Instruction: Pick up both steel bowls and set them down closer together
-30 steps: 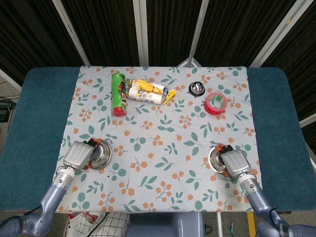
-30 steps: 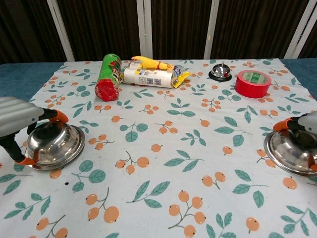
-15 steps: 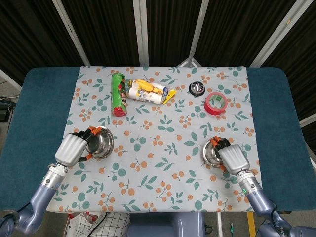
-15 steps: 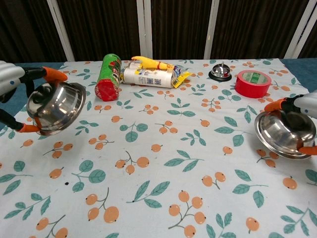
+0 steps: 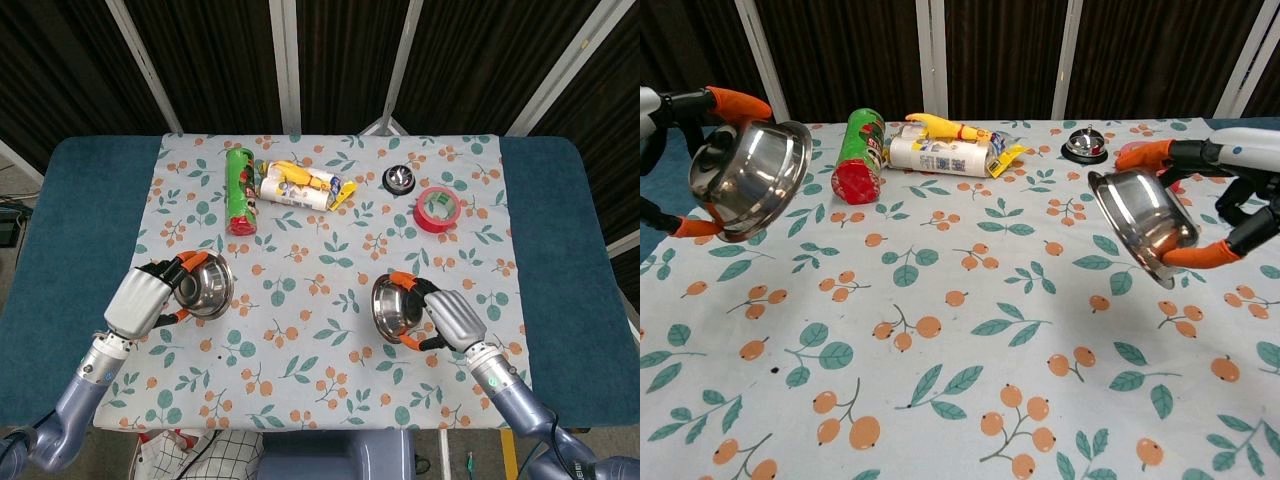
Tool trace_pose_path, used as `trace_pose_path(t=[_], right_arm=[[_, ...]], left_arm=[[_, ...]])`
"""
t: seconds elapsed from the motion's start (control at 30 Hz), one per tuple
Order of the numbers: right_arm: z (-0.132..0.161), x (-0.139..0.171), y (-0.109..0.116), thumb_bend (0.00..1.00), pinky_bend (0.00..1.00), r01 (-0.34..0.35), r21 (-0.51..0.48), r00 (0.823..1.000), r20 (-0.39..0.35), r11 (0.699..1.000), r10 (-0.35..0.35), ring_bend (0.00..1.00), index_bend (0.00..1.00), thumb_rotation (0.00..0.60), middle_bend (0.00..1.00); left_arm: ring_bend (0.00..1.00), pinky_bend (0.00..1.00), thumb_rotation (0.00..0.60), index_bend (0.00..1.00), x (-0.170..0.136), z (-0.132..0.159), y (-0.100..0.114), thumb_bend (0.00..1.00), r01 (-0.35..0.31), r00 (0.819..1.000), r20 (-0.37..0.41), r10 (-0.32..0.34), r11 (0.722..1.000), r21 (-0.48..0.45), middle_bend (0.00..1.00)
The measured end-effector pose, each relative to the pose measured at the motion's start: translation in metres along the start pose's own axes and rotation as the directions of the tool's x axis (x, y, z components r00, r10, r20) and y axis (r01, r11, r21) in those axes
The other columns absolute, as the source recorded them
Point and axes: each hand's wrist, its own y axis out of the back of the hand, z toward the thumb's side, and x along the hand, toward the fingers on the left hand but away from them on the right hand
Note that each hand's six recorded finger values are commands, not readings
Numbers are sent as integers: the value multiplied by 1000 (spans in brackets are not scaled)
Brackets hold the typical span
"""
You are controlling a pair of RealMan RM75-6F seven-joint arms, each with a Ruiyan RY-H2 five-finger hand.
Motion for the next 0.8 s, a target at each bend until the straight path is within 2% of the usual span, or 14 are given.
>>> trace_pose_path(t=[0.03,0.1,0.2,0.3,0.4,0.43,0.53,0.63,0.8], right_arm=[[5,-2,1,320,872,-16,-91,1000,-8,996,15,722,713,600,714],[9,-5,2,321,873,-32,-181,999,-13,983,30,722,713,600,715],[17,-11,4,320,873,-61,-345,998,-18,937,58,722,713,600,716],[23,-20,6,321,873,-84,-483,996,-16,871,87,722,713,600,716],[28,-30,5,321,872,-105,-607,992,-9,788,125,722,713,600,716],[31,-35,3,321,873,-113,-654,990,-7,748,144,722,713,600,716],[40,-47,-5,320,872,-148,-738,978,-10,659,208,722,713,600,716],[53,-59,-14,320,872,-184,-780,965,-26,598,263,722,713,600,716],[67,-66,-23,320,872,-217,-798,954,-53,562,294,722,712,600,716]], left_arm=[[462,675,600,418,0,2,0,302,-6,1000,7,6,1000,-5,586],[462,675,600,418,1,6,1,302,-20,999,25,20,1000,-14,585],[462,675,600,416,2,12,1,302,-35,998,48,36,999,-26,584],[462,675,600,415,4,19,0,302,-44,996,79,47,998,-42,584],[462,675,600,417,9,30,-1,302,-59,991,116,67,996,-67,585],[462,675,600,417,11,35,-1,302,-65,989,127,75,995,-77,585],[462,675,600,418,17,46,-4,302,-86,983,155,101,991,-103,585],[462,675,600,418,22,56,-6,302,-113,974,182,136,984,-135,586],[462,675,600,420,27,69,-5,302,-135,962,216,169,977,-167,586]])
